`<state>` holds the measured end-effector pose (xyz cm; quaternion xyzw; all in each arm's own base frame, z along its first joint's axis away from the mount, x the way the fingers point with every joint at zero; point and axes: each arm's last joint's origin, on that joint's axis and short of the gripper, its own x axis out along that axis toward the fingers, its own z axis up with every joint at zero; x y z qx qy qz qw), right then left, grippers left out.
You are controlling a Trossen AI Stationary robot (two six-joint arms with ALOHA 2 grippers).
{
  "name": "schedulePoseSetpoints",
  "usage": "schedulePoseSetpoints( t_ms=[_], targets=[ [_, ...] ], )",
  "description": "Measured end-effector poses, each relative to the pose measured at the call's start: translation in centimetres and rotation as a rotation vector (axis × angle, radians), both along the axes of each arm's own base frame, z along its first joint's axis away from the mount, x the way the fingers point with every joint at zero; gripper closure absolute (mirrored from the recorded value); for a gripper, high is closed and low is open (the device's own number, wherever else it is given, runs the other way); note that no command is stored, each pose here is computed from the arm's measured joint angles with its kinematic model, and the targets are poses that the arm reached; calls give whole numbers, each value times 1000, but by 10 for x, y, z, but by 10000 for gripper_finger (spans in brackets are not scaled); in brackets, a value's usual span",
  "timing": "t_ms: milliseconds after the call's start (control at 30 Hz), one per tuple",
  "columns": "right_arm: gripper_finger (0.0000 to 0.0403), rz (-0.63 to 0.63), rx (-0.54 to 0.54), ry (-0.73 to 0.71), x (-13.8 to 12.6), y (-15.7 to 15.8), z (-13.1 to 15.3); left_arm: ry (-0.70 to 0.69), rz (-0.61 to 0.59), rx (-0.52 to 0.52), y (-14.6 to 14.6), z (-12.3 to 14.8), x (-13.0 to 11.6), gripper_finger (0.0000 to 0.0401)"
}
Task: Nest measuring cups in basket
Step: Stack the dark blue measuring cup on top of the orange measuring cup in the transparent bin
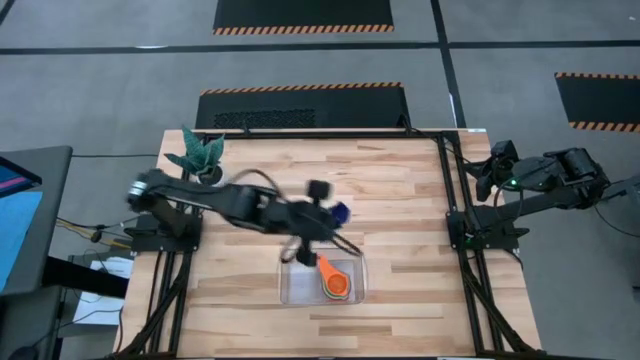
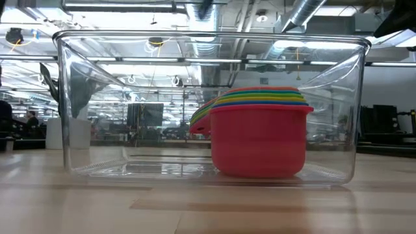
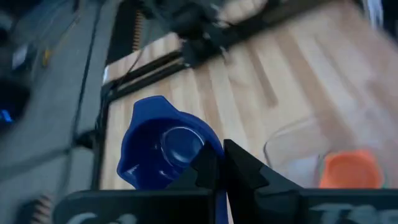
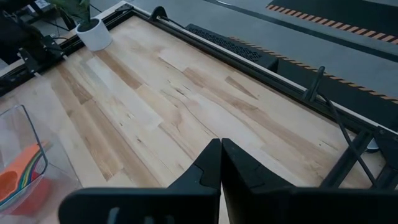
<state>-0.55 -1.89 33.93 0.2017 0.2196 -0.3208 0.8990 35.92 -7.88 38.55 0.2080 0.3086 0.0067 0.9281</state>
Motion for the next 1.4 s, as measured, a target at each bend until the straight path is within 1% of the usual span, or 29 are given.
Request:
schedulePoseSetpoints(
  t_ms=[67, 133, 233, 300, 367, 467, 600, 667, 700, 767, 867, 900, 967, 1033, 1067, 1167, 1300, 1400],
  targets=[
    [377, 0, 0, 1, 0, 0, 0, 87, -67, 98, -6, -3, 20, 401],
    [377, 0, 0, 1, 0, 0, 0, 205, -134, 145, -9, -9, 33, 401],
    [377, 1, -2, 9, -1, 0, -1, 400, -282, 129, -17, -22, 46, 401],
    [377, 1, -5, 24, -1, 0, -2, 524, -370, 129, -29, -37, 52, 401],
    [377, 1, -8, 39, -2, 0, -3, 598, -423, 158, -44, -54, 60, 401],
    [377, 1, -13, 66, -4, -1, -4, 655, -502, 208, -62, -76, 61, 401],
    [377, 0, -15, 78, -5, -1, -5, 660, -523, 245, -74, -82, 61, 401],
    [377, 1, -15, 76, -5, -1, -5, 631, -558, 270, -76, -80, 63, 401],
    [377, 0, -15, 75, -4, -1, -5, 638, -583, 281, -76, -81, 63, 401],
    [377, 0, -15, 74, -5, -1, -5, 655, -623, 287, -78, -89, 66, 401],
    [377, 0, -14, 74, -5, -1, -5, 708, -634, 293, -82, -111, 73, 401],
    [377, 0, -13, 73, -4, -1, -5, 713, -658, 313, -85, -116, 75, 401],
    [377, 0, -13, 70, -4, -1, -5, 722, -721, 389, -92, -123, 76, 401],
    [377, 0, -12, 67, -4, -1, -5, 735, -758, 431, -97, -127, 74, 401],
    [377, 0, -12, 65, -4, -1, -4, 737, -770, 430, -98, -128, 74, 401],
    [377, 0, -12, 65, -4, -1, -4, 725, -807, 386, -102, -129, 74, 401],
    [377, 0, -12, 67, -4, -1, -5, 710, -822, 364, -104, -130, 75, 401],
    [377, 0, -12, 66, -4, -1, -5, 703, -792, 332, -102, -136, 80, 401]
  ],
)
